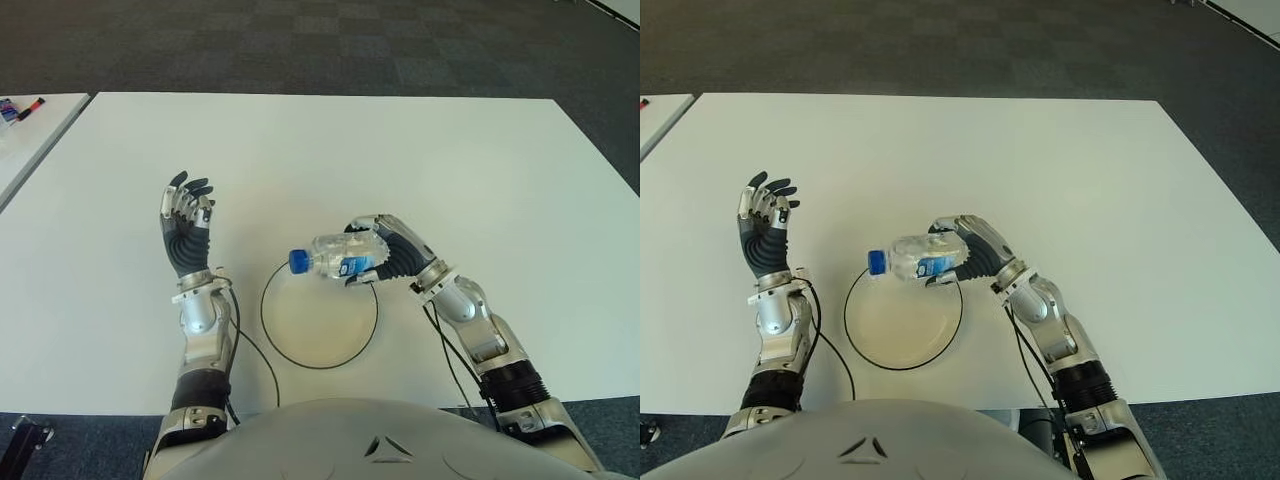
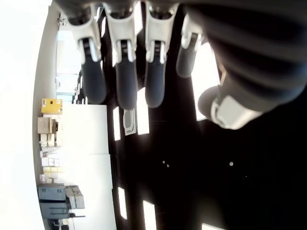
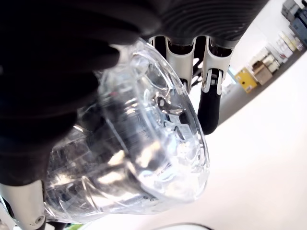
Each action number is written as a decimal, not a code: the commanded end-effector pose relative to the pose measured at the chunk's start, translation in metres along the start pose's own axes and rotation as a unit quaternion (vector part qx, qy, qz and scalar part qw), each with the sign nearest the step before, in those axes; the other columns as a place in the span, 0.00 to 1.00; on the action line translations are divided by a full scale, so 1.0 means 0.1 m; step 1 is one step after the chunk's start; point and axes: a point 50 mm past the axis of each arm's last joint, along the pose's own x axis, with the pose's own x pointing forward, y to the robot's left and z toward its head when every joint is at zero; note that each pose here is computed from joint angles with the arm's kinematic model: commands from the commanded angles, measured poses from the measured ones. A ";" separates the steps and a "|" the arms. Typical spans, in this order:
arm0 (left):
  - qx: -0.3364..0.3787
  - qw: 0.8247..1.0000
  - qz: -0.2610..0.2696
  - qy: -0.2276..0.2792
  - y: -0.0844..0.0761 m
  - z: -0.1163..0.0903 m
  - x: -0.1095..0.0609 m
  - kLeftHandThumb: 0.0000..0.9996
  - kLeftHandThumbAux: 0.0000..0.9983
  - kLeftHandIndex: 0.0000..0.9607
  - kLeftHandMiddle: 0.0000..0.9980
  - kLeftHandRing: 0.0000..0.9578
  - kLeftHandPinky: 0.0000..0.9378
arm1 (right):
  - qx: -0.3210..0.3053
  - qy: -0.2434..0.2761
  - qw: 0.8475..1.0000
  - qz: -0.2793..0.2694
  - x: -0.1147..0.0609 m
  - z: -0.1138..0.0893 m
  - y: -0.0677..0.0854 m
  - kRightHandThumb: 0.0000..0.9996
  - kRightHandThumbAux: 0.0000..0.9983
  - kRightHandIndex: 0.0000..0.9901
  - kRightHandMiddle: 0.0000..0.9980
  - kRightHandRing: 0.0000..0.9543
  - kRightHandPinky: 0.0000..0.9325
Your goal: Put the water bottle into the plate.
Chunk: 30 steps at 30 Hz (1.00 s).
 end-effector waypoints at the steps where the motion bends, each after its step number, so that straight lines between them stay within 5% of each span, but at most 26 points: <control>1: -0.003 1.000 -0.010 -0.001 -0.04 -0.01 0.01 0.55 0.60 0.22 0.33 0.36 0.41 | 0.016 0.008 1.000 0.008 0.00 -0.05 0.10 1.00 0.67 0.39 0.51 0.54 0.47; 30: -0.012 1.000 -0.012 -0.009 -0.11 0.03 0.02 0.54 0.60 0.22 0.34 0.37 0.41 | 0.036 0.038 0.998 0.033 -0.04 -0.19 0.21 1.00 0.67 0.40 0.51 0.55 0.47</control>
